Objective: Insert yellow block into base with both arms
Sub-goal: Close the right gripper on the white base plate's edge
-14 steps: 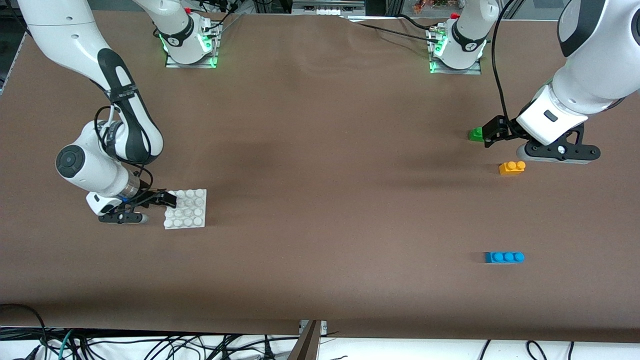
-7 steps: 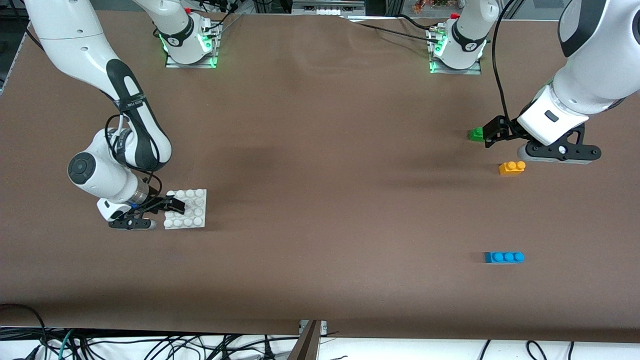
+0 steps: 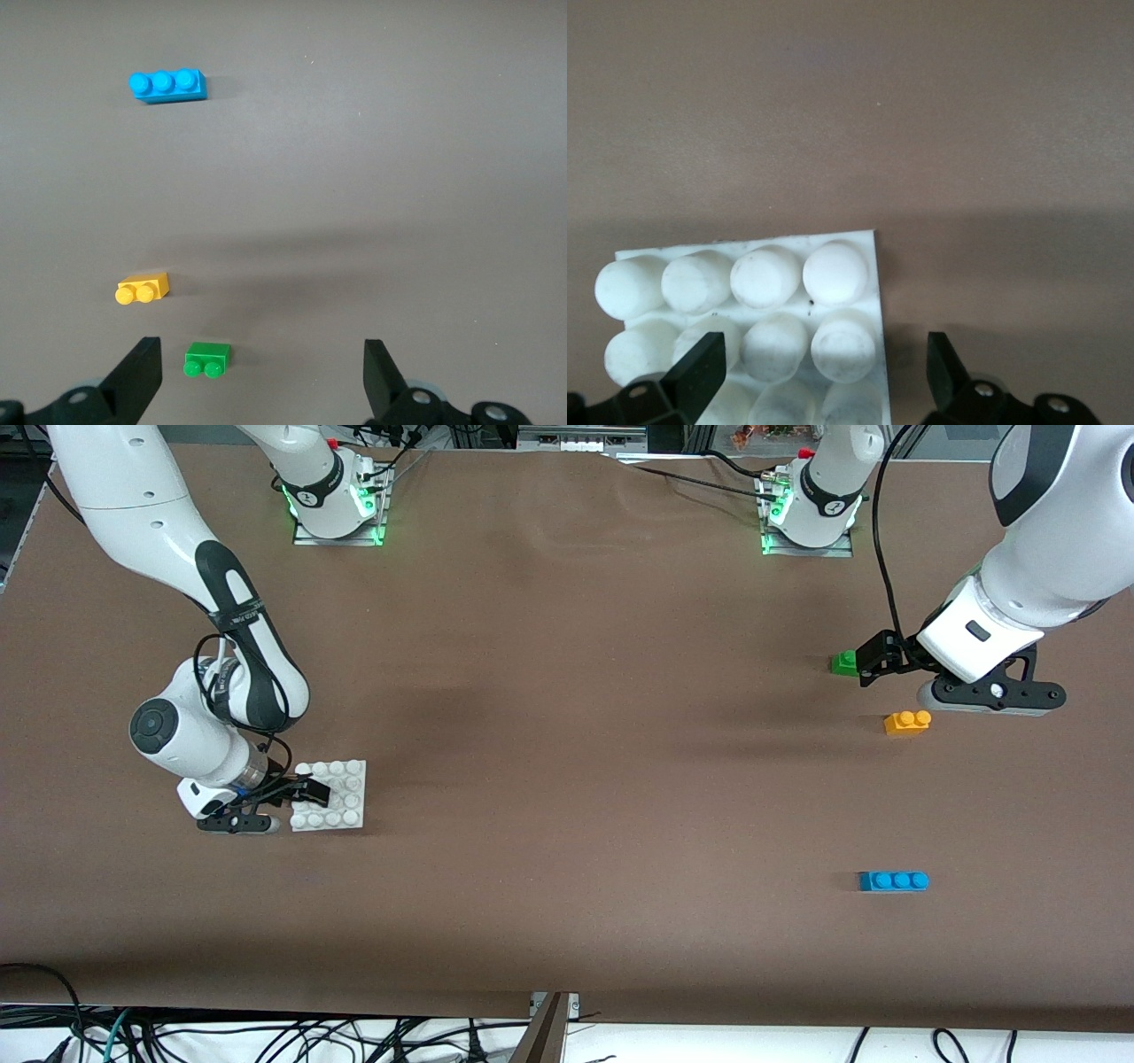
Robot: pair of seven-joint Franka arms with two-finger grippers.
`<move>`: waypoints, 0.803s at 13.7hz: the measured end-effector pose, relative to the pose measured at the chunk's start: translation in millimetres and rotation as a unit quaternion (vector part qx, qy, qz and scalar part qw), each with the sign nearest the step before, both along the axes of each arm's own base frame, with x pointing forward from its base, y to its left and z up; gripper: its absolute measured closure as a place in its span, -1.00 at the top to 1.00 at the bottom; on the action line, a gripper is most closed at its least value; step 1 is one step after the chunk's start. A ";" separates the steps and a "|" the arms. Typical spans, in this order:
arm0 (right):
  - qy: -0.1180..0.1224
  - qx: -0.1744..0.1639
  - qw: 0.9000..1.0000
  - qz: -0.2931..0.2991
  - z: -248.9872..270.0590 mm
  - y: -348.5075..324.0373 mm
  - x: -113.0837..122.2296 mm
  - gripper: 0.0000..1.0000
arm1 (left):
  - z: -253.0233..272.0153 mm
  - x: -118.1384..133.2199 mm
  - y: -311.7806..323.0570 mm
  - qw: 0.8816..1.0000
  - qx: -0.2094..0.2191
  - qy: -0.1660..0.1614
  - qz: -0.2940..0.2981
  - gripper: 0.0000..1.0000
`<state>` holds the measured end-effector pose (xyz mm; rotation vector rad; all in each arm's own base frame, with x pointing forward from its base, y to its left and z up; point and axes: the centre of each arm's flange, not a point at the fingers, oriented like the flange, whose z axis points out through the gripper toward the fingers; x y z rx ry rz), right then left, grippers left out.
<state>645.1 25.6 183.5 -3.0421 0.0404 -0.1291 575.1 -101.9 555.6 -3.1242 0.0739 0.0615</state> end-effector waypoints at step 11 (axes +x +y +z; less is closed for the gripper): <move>-0.003 0.002 1.000 0.002 2.5 3.2 2.1 0.39 | 0.0 0.1 0.4 1.000 0.000 0.000 0.000 1.00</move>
